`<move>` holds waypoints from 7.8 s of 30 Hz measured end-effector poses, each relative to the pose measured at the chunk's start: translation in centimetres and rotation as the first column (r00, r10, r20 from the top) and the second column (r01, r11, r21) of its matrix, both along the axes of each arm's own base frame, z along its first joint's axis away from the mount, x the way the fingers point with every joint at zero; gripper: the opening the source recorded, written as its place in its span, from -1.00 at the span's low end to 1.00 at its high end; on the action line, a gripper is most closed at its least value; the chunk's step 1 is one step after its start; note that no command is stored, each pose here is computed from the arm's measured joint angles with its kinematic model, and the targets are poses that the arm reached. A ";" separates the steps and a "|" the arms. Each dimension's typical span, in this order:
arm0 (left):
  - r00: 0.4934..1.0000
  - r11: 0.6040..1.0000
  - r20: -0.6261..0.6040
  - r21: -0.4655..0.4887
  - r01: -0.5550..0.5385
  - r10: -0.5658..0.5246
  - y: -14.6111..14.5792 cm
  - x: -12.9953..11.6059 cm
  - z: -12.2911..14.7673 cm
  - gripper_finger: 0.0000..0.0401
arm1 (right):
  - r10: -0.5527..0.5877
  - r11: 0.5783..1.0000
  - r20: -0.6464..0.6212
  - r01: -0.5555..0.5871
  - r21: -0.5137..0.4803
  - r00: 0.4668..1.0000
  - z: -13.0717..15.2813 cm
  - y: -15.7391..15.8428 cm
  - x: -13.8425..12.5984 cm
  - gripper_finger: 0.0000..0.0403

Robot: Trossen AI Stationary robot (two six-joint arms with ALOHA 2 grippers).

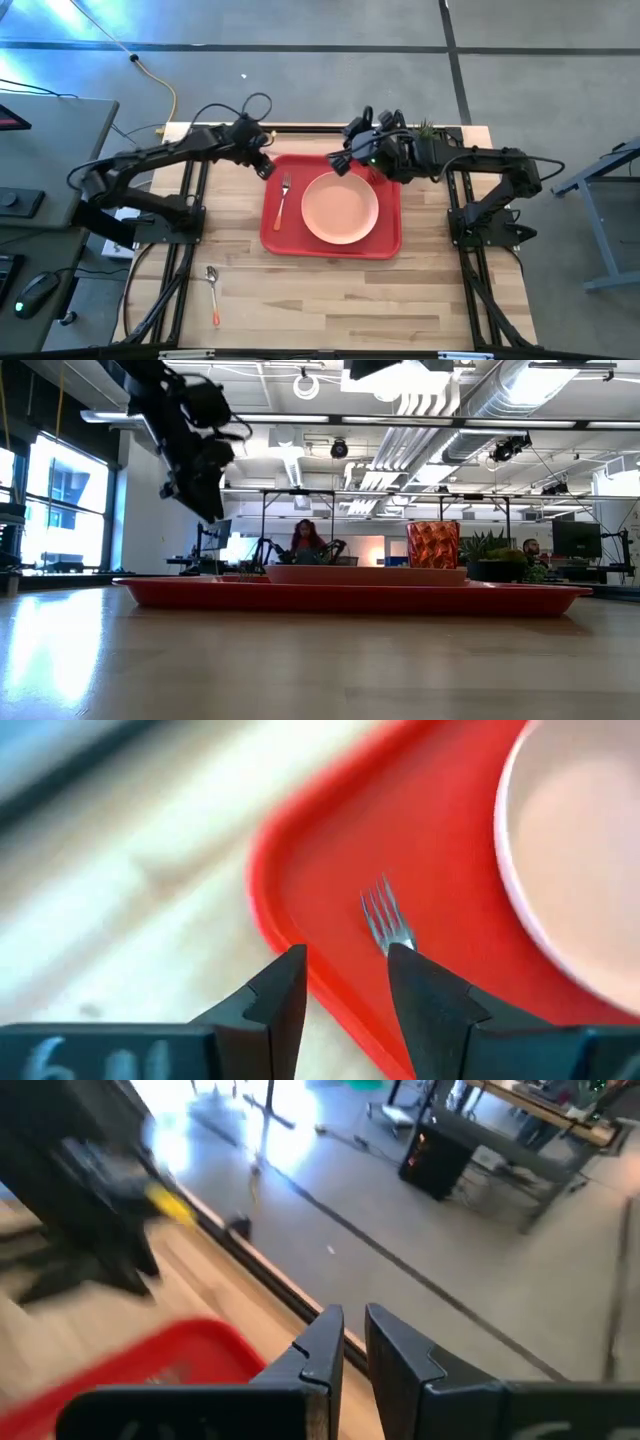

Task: Pick and place plate/cup/fork/spoon on tray
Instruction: Put the white orange spoon on the left side of the light orange plate, then return to Home Position

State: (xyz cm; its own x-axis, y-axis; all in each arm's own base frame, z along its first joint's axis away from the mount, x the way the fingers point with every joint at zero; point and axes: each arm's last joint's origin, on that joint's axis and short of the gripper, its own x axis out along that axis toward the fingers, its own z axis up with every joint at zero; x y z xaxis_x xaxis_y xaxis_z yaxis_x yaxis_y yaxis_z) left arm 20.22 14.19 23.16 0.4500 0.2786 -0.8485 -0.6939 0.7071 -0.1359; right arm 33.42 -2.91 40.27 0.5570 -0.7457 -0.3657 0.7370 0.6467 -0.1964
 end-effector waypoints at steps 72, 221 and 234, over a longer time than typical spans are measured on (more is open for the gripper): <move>0.821 0.788 -0.543 -0.421 -0.449 0.177 -32.0 -7.6 -10.3 -0.37 | 0.103 0.961 0.008 -0.102 0.256 0.995 -5.6 -0.2 -3.6 -0.99; 0.506 0.684 0.542 0.716 0.140 -0.671 -9.9 -8.1 2.3 -1.00 | 0.951 0.301 0.186 -0.887 -0.350 0.249 -10.2 4.8 -19.0 -1.00; 0.380 0.651 0.596 0.758 0.023 -0.707 -10.2 -8.4 1.4 -1.00 | 0.917 0.391 0.184 -0.891 -0.231 0.354 -11.0 2.4 -21.1 -1.00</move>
State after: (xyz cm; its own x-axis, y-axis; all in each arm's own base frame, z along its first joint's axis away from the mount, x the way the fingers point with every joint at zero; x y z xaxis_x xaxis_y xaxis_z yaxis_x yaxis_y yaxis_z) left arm 11.79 3.98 24.51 0.9619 0.0960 0.2558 -0.1218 0.9887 0.0869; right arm 12.36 -0.47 29.24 0.9655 0.2495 -0.0742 -0.2595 0.9445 -0.2014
